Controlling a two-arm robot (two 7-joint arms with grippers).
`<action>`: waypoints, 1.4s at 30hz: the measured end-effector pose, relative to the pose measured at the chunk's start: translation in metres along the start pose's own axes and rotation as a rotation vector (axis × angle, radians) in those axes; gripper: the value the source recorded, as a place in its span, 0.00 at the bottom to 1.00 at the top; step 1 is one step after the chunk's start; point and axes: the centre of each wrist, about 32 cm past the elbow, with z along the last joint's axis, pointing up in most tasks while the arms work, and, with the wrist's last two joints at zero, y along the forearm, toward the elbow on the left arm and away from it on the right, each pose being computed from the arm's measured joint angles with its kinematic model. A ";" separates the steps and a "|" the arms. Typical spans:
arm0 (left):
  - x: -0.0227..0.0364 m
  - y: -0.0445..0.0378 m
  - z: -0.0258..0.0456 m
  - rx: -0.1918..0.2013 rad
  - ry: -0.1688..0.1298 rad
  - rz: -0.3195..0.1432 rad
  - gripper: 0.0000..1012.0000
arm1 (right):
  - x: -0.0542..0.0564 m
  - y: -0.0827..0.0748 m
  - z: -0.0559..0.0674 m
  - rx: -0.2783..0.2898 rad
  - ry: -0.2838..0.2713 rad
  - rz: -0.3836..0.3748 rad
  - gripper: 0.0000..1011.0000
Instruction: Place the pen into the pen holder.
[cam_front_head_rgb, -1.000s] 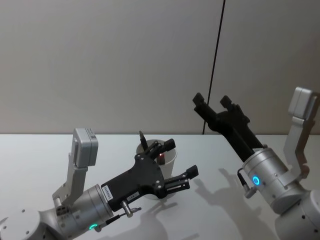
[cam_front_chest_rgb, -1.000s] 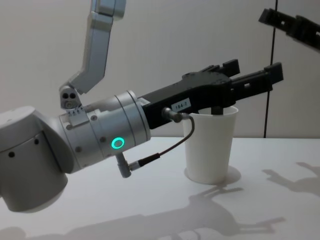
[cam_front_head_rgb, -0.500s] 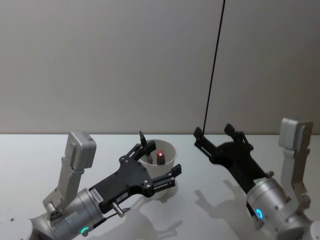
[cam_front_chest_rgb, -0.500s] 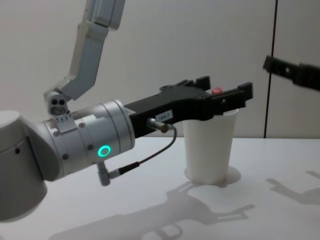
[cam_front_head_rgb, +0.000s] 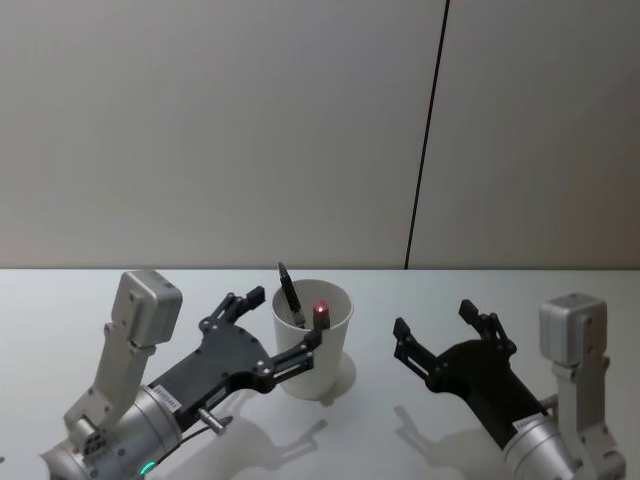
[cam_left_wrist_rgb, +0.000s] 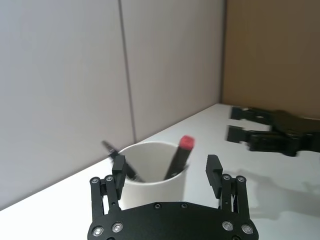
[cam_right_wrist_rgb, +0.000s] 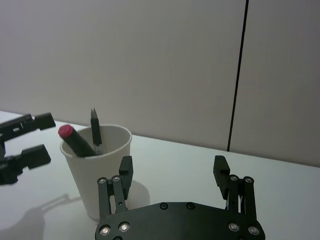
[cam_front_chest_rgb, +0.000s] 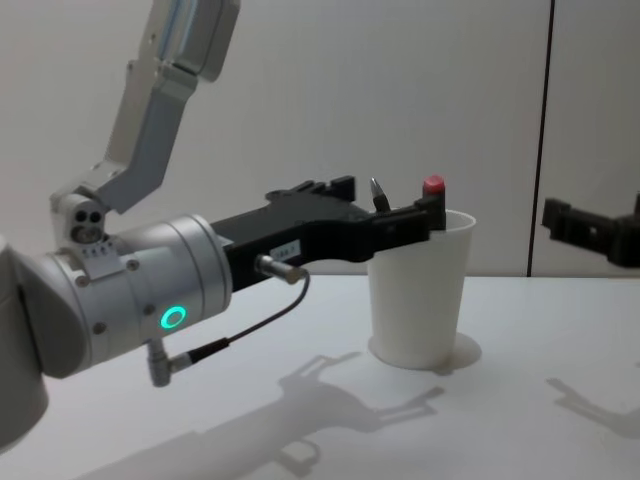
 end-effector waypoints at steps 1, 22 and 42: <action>-0.0004 0.0020 0.0005 0.009 -0.009 0.019 0.99 | -0.001 -0.002 -0.001 -0.005 -0.009 -0.001 0.99; -0.0077 0.0291 0.0077 0.106 -0.148 0.287 0.99 | -0.002 -0.006 -0.003 -0.015 -0.030 -0.004 0.99; -0.0112 0.0401 0.0115 0.137 -0.219 0.402 0.99 | -0.002 -0.006 -0.003 -0.015 -0.030 -0.005 0.99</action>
